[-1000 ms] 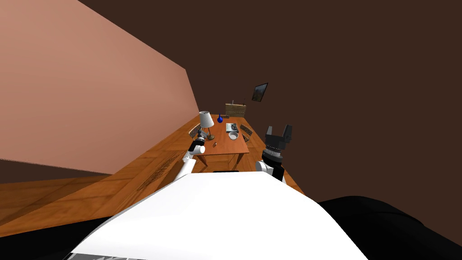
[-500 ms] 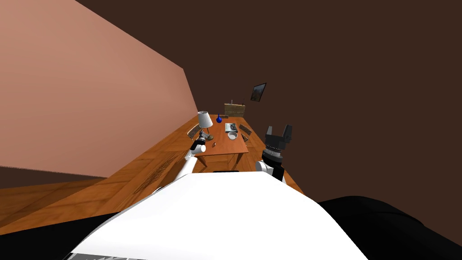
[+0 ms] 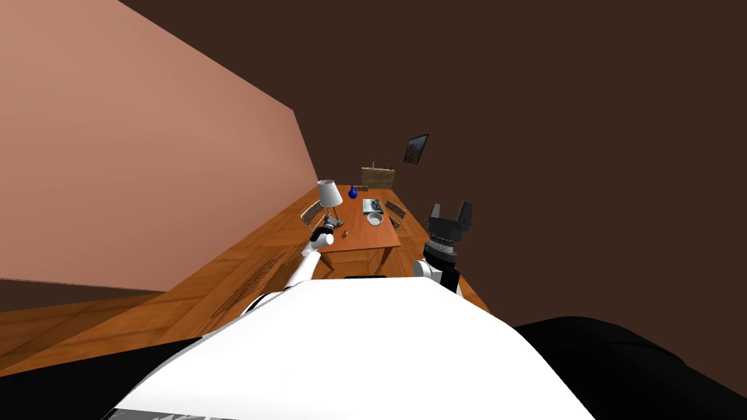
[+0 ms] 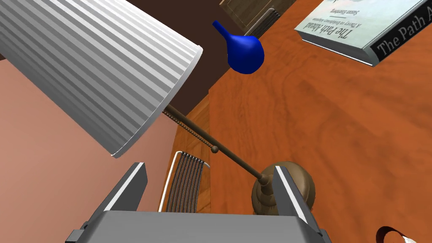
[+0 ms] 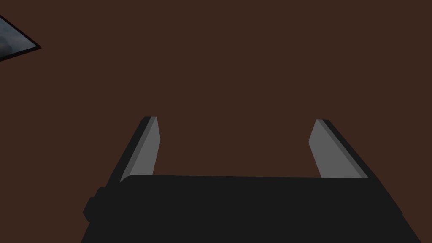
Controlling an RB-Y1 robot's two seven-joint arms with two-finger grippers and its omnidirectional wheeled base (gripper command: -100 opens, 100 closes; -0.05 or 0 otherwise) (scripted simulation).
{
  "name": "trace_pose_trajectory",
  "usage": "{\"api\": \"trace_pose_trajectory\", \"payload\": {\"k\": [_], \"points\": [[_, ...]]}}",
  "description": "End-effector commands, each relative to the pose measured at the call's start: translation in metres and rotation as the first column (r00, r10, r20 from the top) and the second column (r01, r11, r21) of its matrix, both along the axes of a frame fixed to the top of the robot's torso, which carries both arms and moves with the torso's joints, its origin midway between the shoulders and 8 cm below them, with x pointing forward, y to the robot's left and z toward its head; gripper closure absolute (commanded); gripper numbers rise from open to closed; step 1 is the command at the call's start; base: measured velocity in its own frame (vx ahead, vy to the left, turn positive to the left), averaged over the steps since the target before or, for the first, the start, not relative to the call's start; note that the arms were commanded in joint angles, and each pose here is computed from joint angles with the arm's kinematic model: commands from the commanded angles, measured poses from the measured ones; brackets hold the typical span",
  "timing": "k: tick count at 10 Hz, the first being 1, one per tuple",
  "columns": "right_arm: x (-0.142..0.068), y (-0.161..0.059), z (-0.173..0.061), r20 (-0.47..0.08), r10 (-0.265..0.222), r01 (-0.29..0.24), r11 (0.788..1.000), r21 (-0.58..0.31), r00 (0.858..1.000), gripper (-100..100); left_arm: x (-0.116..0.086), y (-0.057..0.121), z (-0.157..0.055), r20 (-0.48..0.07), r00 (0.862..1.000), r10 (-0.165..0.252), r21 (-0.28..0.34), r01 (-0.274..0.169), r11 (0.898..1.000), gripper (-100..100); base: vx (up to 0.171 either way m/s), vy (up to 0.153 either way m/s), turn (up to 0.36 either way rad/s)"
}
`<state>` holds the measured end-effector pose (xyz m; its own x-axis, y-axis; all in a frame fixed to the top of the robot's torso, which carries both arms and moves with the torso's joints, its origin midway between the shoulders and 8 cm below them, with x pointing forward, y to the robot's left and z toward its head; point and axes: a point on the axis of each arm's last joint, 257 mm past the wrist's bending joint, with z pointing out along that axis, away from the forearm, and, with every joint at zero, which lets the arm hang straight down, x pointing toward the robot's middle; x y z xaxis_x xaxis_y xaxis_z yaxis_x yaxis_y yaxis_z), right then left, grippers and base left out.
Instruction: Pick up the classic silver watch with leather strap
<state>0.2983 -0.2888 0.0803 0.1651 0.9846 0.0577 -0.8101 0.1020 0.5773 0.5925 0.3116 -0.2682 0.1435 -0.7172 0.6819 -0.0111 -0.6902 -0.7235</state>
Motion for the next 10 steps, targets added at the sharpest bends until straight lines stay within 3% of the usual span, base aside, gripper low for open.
{"api": "trace_pose_trajectory", "payload": {"k": [1, 2, 3, 5, 6, 7, 8, 9, 10], "points": [[0.0, 0.0, 0.0, 0.0, 0.0, 0.0, 1.0, 0.0, 1.0, 0, 0.006, -0.002, -0.014, -0.044, 0.999, 0.002, -0.059, -0.004, 0.998, -100, 0.011, -0.006, -0.051], [0.0, 0.0, 0.0, 0.0, 0.0, 0.0, 1.0, 0.0, 1.0, 0, 0.003, -0.001, -0.025, -0.065, 0.998, 0.004, -0.06, -0.008, 0.998, -100, 0.01, -0.003, -0.019], [0.0, 0.0, 0.0, 0.0, 0.0, 0.0, 1.0, 0.0, 1.0, 0, 0.008, -0.002, -0.031, -0.087, 0.996, 0.003, -0.109, -0.012, 0.994, -100, 0.011, -0.004, -0.031], [0.0, 0.0, 0.0, 0.0, 0.0, 0.0, 1.0, 0.0, 1.0, 0, 0.003, -0.001, -0.05, -0.126, 0.992, 0.007, -0.111, -0.021, 0.994, -100, 0.008, -0.002, -0.01], [0.0, 0.0, 0.0, 0.0, 0.0, 0.0, 1.0, 0.0, 1.0, 0, 0.006, -0.002, -0.059, -0.156, 0.988, 0.005, -0.159, -0.03, 0.987, -100, 0.01, -0.002, -0.029], [0.0, 0.0, 0.0, 0.0, 0.0, 0.0, 1.0, 0.0, 1.0, 0, 0.001, -0.002, -0.071, -0.18, 0.984, 0.007, -0.161, -0.037, 0.986, -100, 0.011, -0.001, -0.021], [0.0, 0.0, 0.0, 0.0, 0.0, 0.0, 1.0, 0.0, 1.0, 0, 0.002, -0.003, -0.083, -0.213, 0.977, 0.005, -0.207, -0.05, 0.977, -100, 0.015, -0.003, -0.025], [0.0, 0.0, 0.0, 0.0, 0.0, 0.0, 1.0, 0.0, 1.0, 0, -0.001, -0.003, -0.093, -0.233, 0.972, 0.006, -0.208, -0.056, 0.977, -100, 0.015, -0.002, -0.014], [0.0, 0.0, 0.0, 0.0, 0.0, 0.0, 1.0, 0.0, 1.0, 0, 0.0, -0.005, -0.099, -0.256, 0.967, 0.002, -0.252, -0.069, 0.965, -100, 0.019, -0.003, -0.028]]}}
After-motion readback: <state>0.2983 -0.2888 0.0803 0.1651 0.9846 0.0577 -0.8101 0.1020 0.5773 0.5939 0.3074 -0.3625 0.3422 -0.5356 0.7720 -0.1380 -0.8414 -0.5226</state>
